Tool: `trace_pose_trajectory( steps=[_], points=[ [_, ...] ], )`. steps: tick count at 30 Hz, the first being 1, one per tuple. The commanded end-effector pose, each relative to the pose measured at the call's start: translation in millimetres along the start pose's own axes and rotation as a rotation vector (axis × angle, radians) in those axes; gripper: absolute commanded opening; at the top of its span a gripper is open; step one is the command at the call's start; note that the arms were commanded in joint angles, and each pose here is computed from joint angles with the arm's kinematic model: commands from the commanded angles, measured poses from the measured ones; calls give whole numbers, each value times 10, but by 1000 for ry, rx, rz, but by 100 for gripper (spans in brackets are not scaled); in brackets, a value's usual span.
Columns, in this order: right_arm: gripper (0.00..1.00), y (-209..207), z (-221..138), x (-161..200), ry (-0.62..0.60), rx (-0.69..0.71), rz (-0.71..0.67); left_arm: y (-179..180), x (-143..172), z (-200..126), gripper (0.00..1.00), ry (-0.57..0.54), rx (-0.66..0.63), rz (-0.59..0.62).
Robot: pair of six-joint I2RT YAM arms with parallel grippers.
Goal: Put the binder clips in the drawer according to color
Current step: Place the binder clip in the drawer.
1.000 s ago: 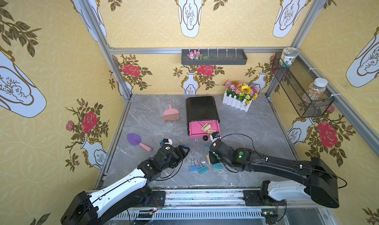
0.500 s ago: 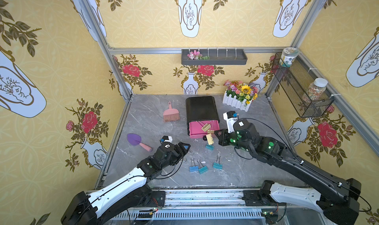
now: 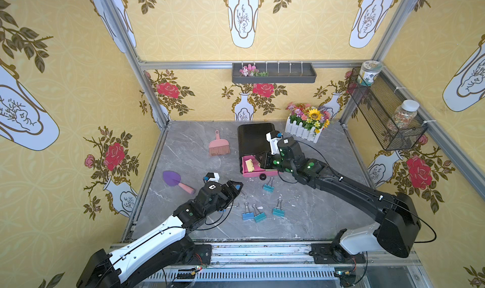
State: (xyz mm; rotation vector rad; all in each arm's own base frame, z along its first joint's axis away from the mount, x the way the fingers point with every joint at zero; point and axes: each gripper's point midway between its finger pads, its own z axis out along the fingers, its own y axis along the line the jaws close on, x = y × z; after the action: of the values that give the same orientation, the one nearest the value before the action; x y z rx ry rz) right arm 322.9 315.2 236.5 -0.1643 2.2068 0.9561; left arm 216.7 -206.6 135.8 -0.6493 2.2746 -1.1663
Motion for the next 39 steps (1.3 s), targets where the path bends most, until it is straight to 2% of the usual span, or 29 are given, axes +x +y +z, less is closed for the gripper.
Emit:
trace_pose_trajectory(
  steps=[1,13,21,32,35,39],
  points=[
    [0,69,55,-142,-71,-44,4,48,5,3,78,1,-12,7],
    [0,-89,283,-95,-57,-16,33,37,8,41,78,4,-8,5],
    [0,-199,268,-95,-48,24,39,-22,-1,102,78,8,1,14],
    [32,-211,146,-207,-72,42,10,-192,-18,220,78,18,28,37],
    [38,-197,78,-256,-86,49,-2,-226,-18,244,78,22,36,42],
    [40,-211,-48,-334,-107,73,-18,-259,-16,280,78,26,44,46]
  ],
)
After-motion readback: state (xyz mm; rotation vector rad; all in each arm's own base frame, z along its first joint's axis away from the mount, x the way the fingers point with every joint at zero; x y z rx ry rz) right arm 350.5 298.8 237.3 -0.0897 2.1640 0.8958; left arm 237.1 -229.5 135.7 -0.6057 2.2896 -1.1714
